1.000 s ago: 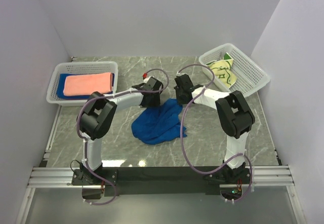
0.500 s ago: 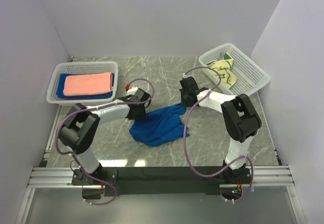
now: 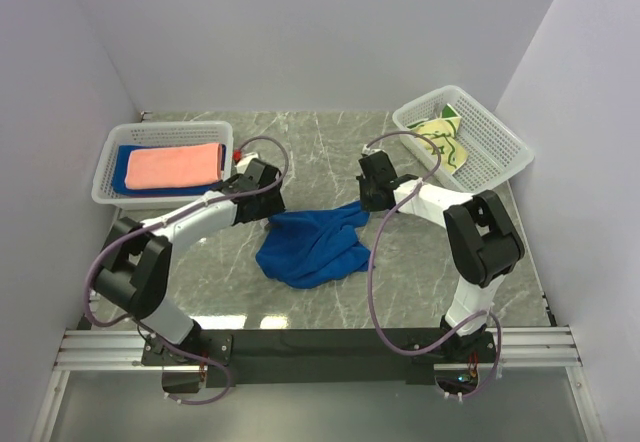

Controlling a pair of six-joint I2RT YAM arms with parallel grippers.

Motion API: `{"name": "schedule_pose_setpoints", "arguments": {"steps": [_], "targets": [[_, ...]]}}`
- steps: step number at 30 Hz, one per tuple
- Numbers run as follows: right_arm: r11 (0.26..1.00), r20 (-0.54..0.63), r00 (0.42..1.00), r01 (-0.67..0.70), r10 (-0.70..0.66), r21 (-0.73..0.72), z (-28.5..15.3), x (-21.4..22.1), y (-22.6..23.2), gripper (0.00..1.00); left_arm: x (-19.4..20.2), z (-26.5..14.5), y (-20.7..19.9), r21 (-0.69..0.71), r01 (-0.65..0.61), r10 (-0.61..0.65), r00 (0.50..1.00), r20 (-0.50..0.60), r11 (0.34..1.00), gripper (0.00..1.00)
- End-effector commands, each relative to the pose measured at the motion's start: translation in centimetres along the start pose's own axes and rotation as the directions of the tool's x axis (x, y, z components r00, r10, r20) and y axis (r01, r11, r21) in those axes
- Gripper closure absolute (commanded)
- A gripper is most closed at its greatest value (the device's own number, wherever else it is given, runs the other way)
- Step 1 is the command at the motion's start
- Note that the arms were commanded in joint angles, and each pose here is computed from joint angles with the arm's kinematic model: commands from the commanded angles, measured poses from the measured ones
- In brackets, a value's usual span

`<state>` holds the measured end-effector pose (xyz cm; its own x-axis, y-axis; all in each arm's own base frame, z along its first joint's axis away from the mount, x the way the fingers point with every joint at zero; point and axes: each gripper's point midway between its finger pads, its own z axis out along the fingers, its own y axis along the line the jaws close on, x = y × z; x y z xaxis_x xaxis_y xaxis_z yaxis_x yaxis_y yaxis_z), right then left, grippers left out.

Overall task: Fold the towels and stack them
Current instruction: Flatten out the crumpled towel

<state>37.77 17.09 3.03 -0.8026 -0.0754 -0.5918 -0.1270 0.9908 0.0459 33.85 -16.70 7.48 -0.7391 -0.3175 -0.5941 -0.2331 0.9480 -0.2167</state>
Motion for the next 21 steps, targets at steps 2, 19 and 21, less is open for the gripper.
{"name": "schedule_pose_setpoints", "arguments": {"steps": [2, 19, 21], "targets": [[1.0, 0.089, 0.996, 0.015, -0.012, -0.026, -1.6, -2.6, 0.2, 1.0, -0.3, 0.7, -2.2, 0.055, -0.007, 0.009, 1.0, -0.023, 0.998, 0.33], [0.998, 0.071, 0.997, 0.032, -0.028, -0.051, -1.5, -1.9, 0.8, 1.0, 0.2, 5.0, -1.2, -0.027, 0.149, -0.151, 0.986, -0.072, 0.988, 0.54], [0.998, 0.07, 0.997, 0.031, -0.028, -0.051, -1.6, -1.8, 0.8, 1.0, 0.7, 5.3, -1.0, -0.034, 0.15, -0.153, 0.984, -0.089, 0.988, 0.59]]}}
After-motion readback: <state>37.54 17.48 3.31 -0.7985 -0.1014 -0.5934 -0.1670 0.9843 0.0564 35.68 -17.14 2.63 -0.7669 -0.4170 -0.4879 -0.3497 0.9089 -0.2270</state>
